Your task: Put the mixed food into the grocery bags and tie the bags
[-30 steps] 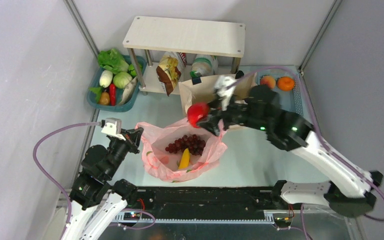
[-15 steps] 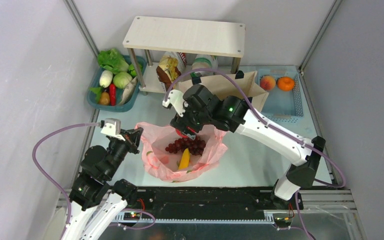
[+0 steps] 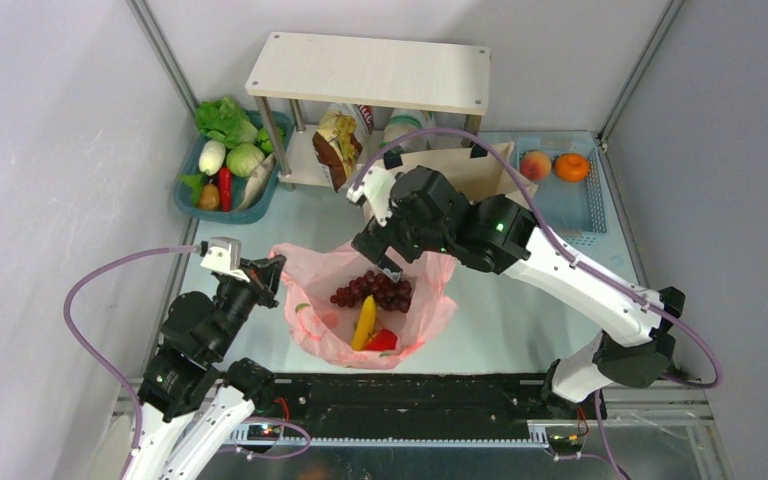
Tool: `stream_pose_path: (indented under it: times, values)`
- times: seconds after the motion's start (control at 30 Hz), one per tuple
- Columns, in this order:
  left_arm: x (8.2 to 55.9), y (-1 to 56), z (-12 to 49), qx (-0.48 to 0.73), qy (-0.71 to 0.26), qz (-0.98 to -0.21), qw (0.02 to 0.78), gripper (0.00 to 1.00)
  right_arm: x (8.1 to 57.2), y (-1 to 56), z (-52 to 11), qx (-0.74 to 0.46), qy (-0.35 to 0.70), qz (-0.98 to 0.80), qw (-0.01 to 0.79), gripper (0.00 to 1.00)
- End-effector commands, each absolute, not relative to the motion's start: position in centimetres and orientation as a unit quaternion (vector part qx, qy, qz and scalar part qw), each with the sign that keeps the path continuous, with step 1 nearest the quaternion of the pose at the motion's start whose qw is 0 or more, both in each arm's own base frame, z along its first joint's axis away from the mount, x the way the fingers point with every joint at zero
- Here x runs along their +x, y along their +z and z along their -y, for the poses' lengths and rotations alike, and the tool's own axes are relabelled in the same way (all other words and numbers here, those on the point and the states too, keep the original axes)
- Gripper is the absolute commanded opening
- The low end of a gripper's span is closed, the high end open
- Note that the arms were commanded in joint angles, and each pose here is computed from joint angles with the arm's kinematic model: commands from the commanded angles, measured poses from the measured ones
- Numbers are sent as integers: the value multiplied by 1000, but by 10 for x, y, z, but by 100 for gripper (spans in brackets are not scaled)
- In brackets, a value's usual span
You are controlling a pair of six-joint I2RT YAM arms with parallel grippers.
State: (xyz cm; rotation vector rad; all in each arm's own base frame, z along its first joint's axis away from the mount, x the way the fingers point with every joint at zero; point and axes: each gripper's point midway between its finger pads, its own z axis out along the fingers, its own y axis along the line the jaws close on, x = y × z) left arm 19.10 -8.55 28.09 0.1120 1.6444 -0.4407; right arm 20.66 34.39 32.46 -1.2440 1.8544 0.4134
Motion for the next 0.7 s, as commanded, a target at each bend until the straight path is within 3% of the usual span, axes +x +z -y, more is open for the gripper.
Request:
stream_pose_path:
  times: [0.0, 0.17, 0.4, 0.67]
  values:
    - [194, 285, 83, 50, -188, -717, 669, 0, 226, 359, -297, -362, 102, -798, 470, 98]
    - [194, 285, 84, 50, -188, -717, 669, 0, 223, 362, -256, -293, 56, -833, 466, 91]
    - [194, 286, 82, 48, -187, -717, 670, 0, 202, 358, -247, -258, 62, -850, 455, 88]
    - [194, 285, 83, 48, -186, -717, 670, 0, 176, 341, -244, -212, 84, -871, 434, 78]
